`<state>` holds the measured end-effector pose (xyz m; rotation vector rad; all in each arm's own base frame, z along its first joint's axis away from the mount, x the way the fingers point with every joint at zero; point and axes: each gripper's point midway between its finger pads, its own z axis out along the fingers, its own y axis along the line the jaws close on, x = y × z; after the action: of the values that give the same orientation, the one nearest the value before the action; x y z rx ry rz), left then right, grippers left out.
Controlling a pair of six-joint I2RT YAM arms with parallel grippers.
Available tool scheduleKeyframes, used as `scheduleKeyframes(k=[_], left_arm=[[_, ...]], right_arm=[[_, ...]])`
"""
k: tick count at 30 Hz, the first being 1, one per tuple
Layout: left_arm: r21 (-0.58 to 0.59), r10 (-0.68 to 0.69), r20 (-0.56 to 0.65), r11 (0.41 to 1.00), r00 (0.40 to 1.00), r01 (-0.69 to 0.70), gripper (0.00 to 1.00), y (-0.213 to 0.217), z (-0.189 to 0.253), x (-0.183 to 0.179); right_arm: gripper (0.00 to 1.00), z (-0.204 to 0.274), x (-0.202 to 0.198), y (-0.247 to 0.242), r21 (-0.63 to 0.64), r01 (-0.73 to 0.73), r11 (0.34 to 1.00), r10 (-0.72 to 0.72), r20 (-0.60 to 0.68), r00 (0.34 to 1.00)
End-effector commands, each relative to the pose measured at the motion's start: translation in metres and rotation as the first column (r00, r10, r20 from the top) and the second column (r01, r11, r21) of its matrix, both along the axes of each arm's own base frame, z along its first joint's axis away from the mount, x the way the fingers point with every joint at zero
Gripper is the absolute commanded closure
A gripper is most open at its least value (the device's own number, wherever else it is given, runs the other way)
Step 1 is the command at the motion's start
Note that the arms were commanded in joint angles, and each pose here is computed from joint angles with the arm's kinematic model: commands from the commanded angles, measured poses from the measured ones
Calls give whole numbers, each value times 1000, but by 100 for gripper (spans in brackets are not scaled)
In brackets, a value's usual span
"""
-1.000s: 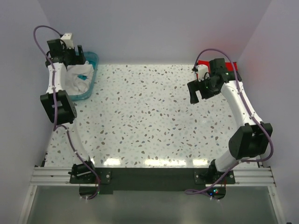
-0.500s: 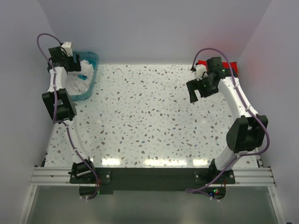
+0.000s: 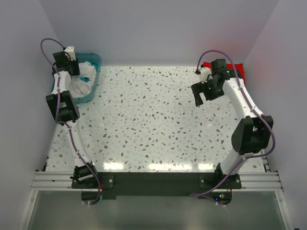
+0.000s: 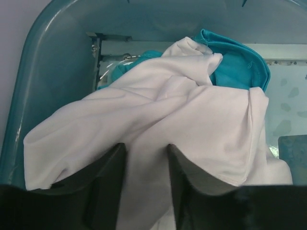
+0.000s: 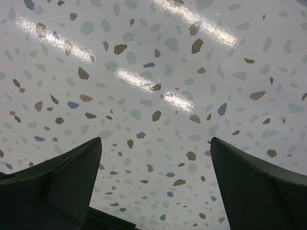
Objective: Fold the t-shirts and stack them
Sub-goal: Grab the tshirt from the pile, then move the tshirt to the center of the board
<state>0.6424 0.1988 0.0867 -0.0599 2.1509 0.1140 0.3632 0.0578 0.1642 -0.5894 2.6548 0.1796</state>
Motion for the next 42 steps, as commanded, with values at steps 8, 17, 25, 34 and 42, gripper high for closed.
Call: scheduleKeyframes(k=[8,17,25,34,42], left_arm=[[26,-22,214,1000,977,17,100,6,85,22],[4,-119,438,991,891,131,100,-36,244,-13],[-42,-237,593,946,770,323,100,-103,373,-81],[-49,-423,700,775,575,630,100,-242,469,-165],[-109,-490,799,450,347,887,100,-321,526,-241]], right_arm=[[1,16,2,-5,-26,-10,1000,11,29,1000],[1,35,2,0,16,-16,1000,14,97,995],[1,50,-5,2,61,-12,998,2,168,986],[2,65,-9,3,122,-7,992,-20,221,975],[1,70,-14,-4,156,13,988,-49,227,973]])
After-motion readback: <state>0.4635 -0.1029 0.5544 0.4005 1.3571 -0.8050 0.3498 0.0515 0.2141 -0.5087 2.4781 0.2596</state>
